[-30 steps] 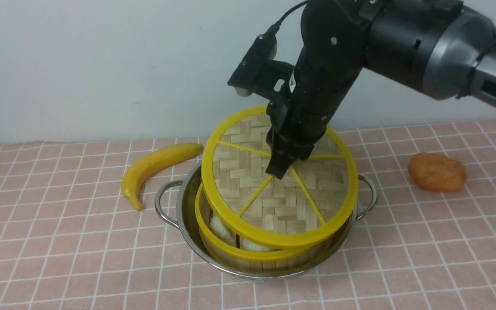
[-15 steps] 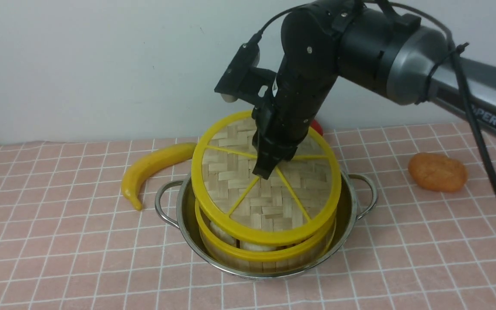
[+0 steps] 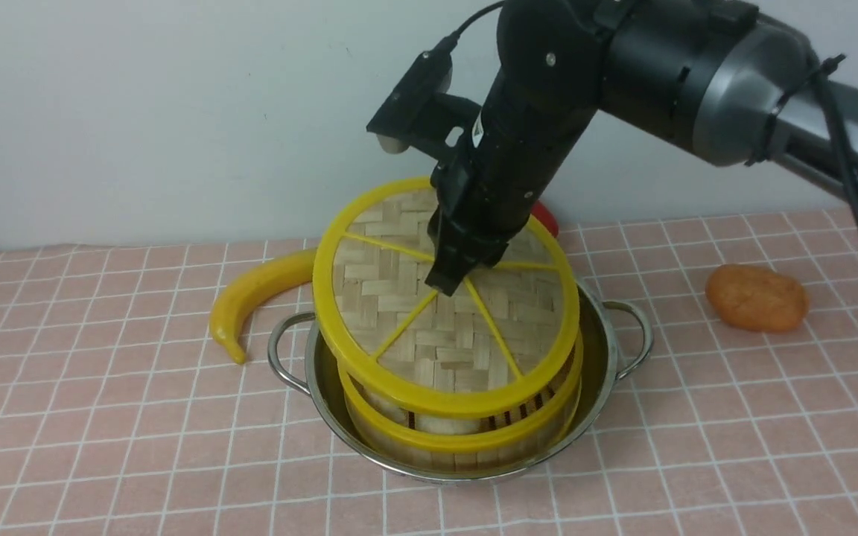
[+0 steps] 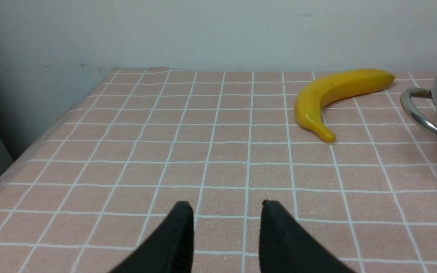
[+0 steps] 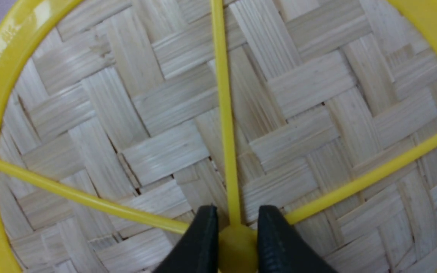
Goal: Place the steamer in the pot on the pink tablecloth, and put the lid on the steamer.
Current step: 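Place the bamboo steamer lid onto the steamer basket in the pot with the right gripper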
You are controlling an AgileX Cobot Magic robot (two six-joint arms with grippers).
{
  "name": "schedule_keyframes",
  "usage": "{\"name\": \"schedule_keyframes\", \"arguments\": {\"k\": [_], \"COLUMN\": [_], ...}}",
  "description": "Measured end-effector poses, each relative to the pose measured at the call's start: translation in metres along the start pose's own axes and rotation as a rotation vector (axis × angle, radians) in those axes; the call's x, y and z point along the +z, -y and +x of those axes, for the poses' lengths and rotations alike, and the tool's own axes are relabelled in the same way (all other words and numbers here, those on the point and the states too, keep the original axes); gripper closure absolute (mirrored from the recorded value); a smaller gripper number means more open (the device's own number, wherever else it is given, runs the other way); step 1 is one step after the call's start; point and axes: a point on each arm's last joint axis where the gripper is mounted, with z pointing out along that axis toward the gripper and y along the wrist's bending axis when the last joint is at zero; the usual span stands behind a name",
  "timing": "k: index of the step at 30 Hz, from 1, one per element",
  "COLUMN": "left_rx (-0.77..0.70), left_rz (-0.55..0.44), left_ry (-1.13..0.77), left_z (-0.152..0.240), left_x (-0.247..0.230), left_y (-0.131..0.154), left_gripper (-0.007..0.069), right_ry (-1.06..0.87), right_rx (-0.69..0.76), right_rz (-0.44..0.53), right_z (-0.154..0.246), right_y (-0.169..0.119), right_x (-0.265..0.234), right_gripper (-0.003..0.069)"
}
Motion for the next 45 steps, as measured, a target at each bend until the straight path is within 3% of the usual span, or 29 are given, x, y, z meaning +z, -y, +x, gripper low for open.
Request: {"name": "schedule_keyframes", "arguments": {"k": [7, 22, 30, 45], "left_rx": [0.0, 0.0, 0.0, 0.0], "left_rz": [0.0, 0.0, 0.0, 0.0], "left_ry": [0.0, 0.0, 0.0, 0.0], "left_z": [0.0, 0.0, 0.0, 0.0], "left_x": [0.0, 0.0, 0.0, 0.0], "left_y": [0.0, 0.0, 0.0, 0.0], "left_gripper": [0.0382, 0.0382, 0.0382, 0.0382], "right_ry": [-0.071, -0.023, -0.075, -0.006], "right_rx": [0.012, -0.01, -0.001, -0.086], "right_rz": [-0.002, 0.008, -0.029, -0.005], "right_z": [0.012, 0.008, 0.012, 0.006], "right_y": [-0.002, -0.001, -0.003, 0.0], "right_x": [0.013, 0.014, 0.033, 0.048], "right_gripper": [0.0513, 0.0513, 0.0513, 0.0513]}}
